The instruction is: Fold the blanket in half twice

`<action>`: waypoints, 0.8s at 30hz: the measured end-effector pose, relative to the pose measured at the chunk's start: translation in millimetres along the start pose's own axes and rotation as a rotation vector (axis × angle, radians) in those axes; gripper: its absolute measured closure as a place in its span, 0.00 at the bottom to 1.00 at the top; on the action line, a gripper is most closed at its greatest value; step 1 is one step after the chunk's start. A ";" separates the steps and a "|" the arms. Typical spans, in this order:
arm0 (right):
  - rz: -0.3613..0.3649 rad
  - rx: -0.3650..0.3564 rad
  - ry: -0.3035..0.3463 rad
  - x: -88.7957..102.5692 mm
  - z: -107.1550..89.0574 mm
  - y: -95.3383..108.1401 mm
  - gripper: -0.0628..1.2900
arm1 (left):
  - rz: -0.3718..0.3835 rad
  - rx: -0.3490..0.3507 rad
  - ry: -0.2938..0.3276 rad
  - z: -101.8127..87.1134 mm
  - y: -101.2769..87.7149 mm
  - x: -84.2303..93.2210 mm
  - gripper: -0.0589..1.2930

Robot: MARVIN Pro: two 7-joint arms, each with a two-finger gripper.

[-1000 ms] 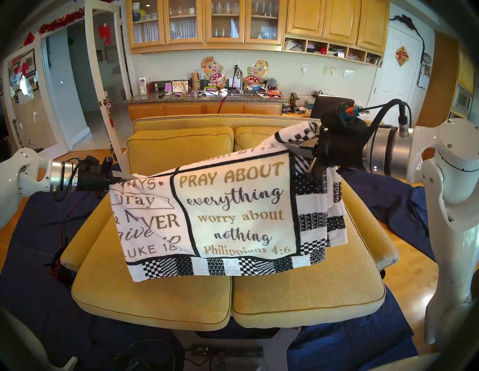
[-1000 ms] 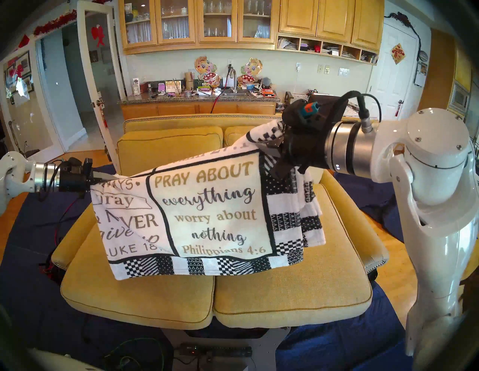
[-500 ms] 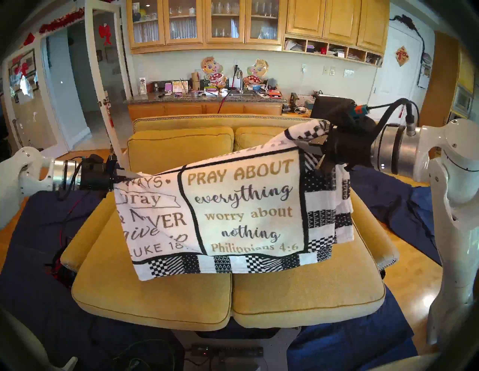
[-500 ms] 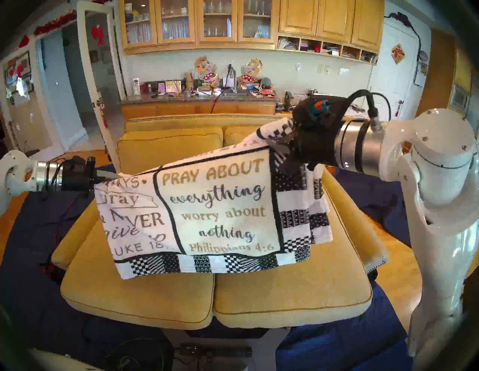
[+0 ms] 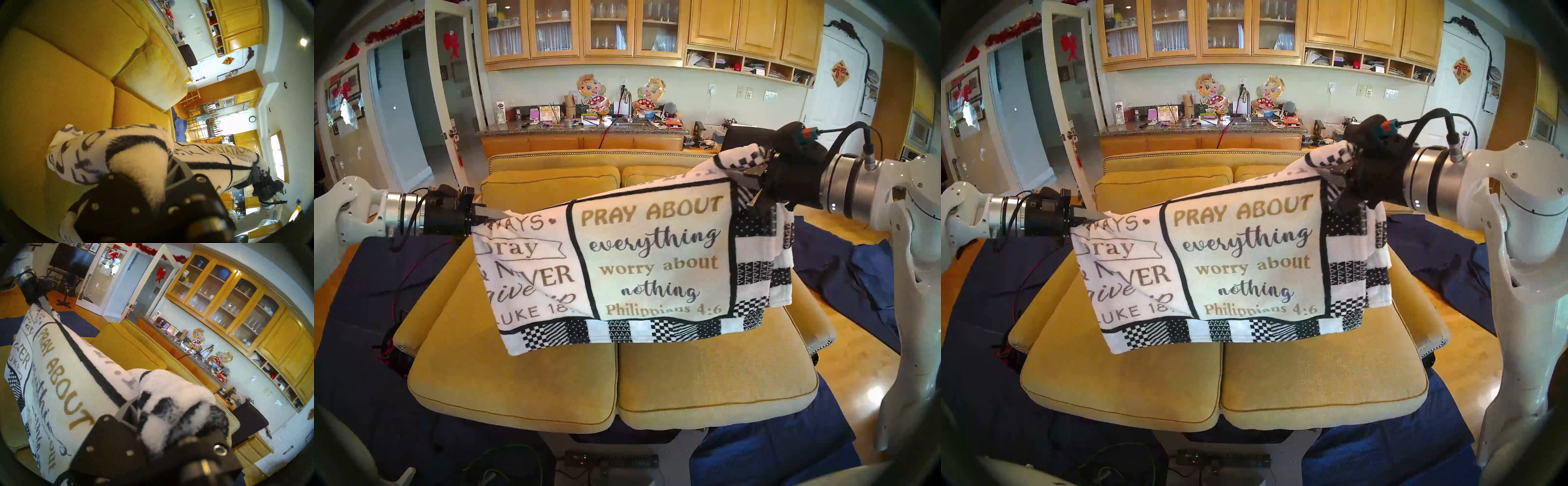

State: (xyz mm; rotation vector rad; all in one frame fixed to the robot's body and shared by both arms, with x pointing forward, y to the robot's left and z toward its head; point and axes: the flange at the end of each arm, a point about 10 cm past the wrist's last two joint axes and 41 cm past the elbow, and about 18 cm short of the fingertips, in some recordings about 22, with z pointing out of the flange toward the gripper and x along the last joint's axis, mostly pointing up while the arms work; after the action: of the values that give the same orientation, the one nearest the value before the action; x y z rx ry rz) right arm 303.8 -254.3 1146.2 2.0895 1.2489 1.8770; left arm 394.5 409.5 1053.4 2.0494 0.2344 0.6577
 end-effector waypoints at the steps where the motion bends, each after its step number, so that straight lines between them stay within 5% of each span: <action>1: 0.002 -0.006 -0.003 -1.0 -0.6 1.6 0.89 | 0.006 -0.005 -0.001 0.2 3.1 -0.1 0.92; 24: -0.013 -0.114 -0.012 -1.5 -21.4 17.5 0.89 | 0.110 -0.083 0.014 -7.5 57.2 4.5 0.92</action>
State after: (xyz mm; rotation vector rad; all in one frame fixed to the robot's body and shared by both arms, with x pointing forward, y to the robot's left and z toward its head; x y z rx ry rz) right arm 294.5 -276.5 1159.9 2.0275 1.1210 1.8801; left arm 389.0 385.9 1105.9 1.9886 0.1011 0.7379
